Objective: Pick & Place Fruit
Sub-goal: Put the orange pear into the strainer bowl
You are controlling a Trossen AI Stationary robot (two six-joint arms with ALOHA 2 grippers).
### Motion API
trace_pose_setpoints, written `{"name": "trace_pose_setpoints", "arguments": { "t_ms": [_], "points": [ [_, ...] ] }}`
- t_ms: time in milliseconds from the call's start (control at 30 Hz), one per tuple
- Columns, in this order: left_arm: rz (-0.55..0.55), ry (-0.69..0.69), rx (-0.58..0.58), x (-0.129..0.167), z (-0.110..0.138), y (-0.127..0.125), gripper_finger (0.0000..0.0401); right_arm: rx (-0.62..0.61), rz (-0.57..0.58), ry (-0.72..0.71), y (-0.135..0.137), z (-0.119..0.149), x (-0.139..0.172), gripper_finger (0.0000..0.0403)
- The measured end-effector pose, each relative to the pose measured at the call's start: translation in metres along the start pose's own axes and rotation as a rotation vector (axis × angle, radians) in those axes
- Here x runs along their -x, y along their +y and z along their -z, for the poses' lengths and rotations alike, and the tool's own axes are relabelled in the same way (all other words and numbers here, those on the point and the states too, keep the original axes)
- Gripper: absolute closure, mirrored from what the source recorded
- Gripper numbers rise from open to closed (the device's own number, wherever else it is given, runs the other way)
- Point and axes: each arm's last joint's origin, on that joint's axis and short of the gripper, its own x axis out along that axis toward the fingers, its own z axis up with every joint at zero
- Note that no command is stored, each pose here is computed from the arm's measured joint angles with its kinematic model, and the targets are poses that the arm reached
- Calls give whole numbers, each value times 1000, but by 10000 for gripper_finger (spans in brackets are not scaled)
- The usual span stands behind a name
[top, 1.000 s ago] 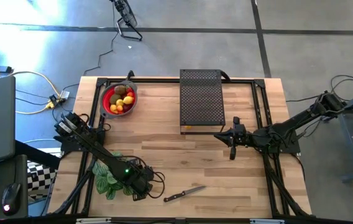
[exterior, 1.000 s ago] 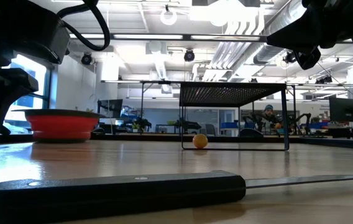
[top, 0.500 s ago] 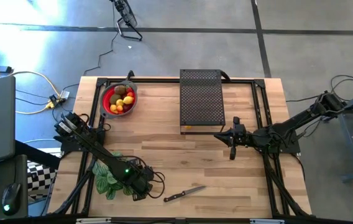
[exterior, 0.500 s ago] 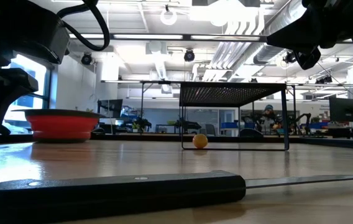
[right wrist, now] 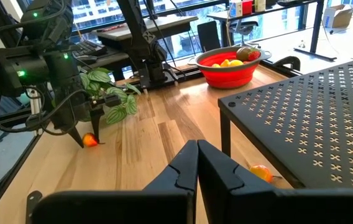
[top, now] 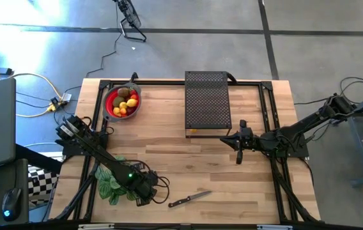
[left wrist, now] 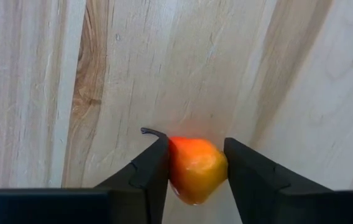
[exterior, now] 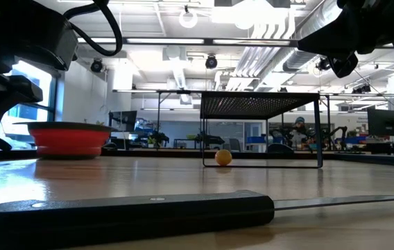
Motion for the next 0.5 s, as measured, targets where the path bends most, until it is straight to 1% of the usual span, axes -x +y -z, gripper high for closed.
{"name": "trace_pose_setpoints", "arguments": {
  "t_ms": [500],
  "points": [
    [0, -1, 4, 0, 0, 0, 264, 9, 4, 12, 0, 1, 0, 400]
  ]
}}
